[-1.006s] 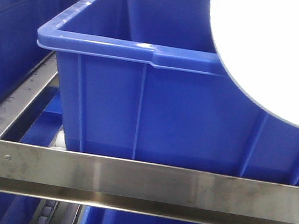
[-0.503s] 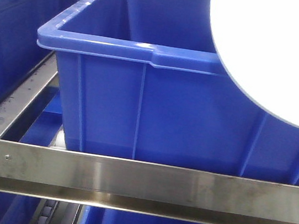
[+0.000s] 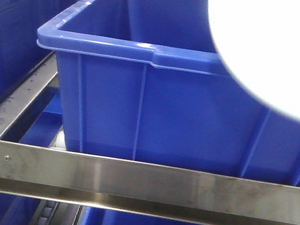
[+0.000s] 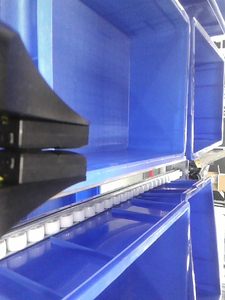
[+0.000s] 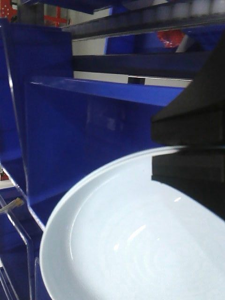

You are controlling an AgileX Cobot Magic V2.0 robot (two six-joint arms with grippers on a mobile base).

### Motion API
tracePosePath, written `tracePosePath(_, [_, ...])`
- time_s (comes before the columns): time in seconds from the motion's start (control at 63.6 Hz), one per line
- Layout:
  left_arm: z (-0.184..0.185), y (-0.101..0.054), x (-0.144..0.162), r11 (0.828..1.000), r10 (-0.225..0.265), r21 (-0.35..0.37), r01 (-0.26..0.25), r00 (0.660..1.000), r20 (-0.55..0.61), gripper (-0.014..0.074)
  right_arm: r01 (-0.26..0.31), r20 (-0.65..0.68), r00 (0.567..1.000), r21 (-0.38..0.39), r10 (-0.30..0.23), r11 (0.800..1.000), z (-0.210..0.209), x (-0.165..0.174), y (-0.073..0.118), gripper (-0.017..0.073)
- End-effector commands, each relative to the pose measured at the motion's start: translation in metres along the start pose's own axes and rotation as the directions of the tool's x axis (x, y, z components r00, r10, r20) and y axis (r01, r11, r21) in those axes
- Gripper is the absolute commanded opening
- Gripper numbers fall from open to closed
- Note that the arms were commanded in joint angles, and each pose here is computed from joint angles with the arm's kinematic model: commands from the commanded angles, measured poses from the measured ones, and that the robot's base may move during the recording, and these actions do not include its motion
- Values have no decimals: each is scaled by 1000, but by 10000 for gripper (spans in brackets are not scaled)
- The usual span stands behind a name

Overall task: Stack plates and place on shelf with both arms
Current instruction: 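Move the right gripper with the plates over the blue bin on the shelf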

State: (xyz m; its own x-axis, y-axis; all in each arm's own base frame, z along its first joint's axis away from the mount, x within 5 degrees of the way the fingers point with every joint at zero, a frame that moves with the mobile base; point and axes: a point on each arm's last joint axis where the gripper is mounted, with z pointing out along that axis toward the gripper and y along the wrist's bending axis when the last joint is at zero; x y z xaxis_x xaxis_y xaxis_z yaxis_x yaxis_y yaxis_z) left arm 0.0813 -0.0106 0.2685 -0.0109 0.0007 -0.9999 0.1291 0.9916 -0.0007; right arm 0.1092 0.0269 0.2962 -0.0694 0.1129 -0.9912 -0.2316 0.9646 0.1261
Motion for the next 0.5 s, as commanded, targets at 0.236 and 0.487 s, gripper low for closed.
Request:
tracePosePath(0.236, [-1, 1, -17, 1000, -9, -12, 11, 995, 104, 81, 14, 86, 996, 4, -14, 1000, 54, -70, 7, 49])
tracePosePath(0.487, [-1, 1, -17, 1000, -9, -12, 11, 995, 104, 81, 14, -40, 999, 13, -13, 1000, 119, -79, 9, 49])
